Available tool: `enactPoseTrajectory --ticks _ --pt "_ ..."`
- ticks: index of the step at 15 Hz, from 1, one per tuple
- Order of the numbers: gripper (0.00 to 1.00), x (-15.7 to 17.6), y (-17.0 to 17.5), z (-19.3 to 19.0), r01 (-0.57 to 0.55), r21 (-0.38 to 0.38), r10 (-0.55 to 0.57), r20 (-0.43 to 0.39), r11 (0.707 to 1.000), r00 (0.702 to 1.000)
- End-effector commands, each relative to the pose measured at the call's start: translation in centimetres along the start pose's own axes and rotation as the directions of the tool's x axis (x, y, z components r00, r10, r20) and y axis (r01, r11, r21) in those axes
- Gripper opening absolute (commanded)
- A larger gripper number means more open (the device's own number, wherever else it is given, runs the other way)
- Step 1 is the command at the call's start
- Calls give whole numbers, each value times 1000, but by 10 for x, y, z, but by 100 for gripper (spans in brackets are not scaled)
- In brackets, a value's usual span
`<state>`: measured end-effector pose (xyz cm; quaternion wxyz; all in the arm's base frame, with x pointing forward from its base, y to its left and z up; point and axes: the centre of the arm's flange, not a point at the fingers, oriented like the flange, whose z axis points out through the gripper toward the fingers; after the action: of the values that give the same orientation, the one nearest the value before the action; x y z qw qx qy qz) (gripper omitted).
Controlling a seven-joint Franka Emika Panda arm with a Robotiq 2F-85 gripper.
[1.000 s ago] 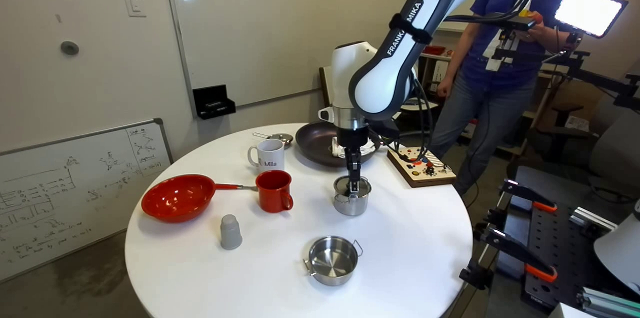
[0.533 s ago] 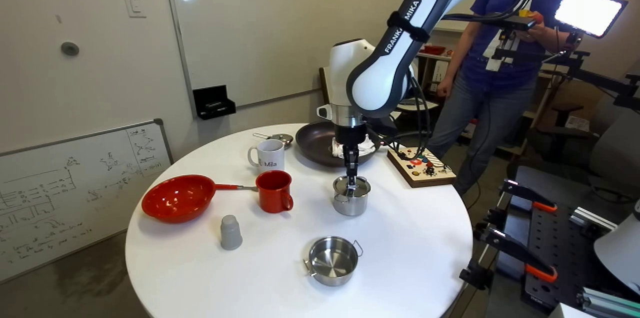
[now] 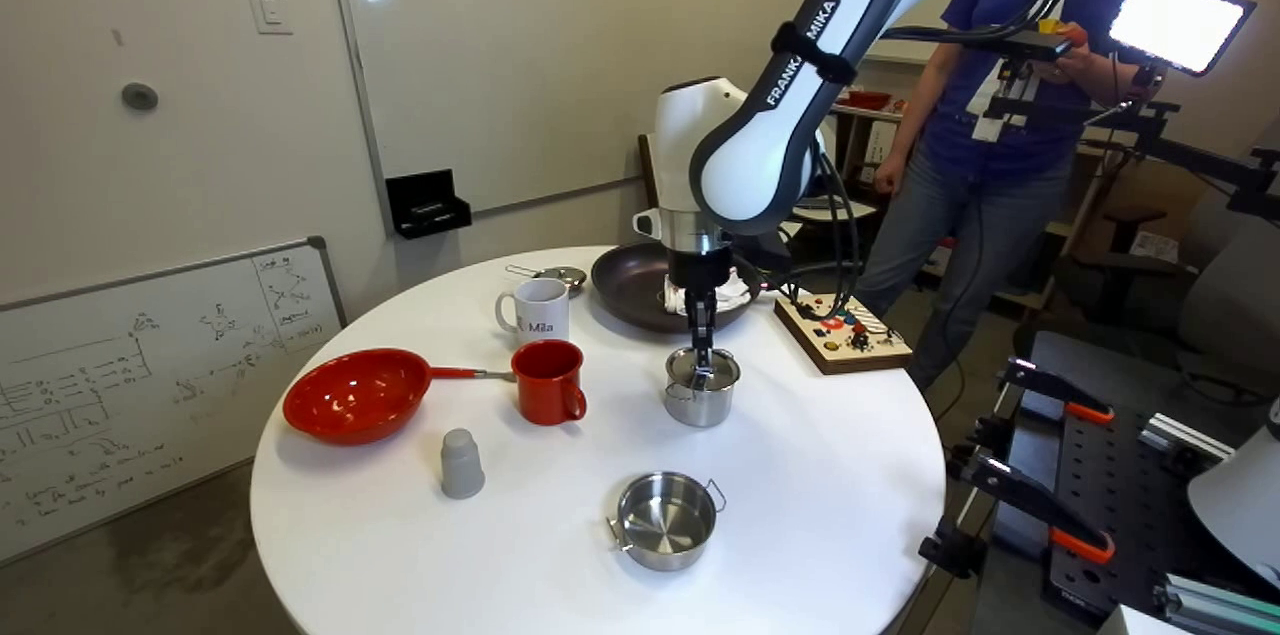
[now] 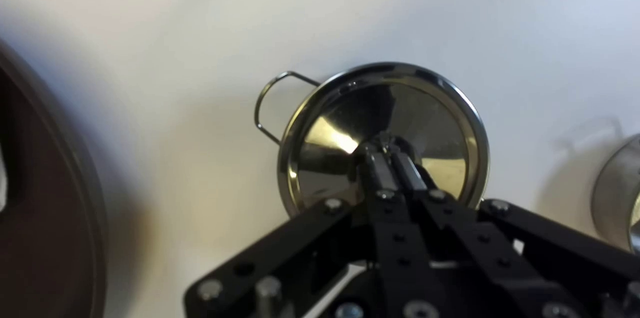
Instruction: Uncover the pot
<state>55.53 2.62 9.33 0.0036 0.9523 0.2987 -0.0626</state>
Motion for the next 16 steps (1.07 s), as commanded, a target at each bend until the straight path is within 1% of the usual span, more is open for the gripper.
enactPoseTrajectory --ticks 1,3,6,11,16 --pt "7 3 0 -1 -24 4 24 32 1000 999" --pt "6 -1 -2 -8 -30 -9 30 36 1000 999" --pt "6 -4 -7 -17 -18 -54 19 8 998 1000" --pt "6 -9 -15 -30 -16 -97 15 -8 995 1000" --pt "6 -22 -16 -41 -44 -113 42 -14 993 999"
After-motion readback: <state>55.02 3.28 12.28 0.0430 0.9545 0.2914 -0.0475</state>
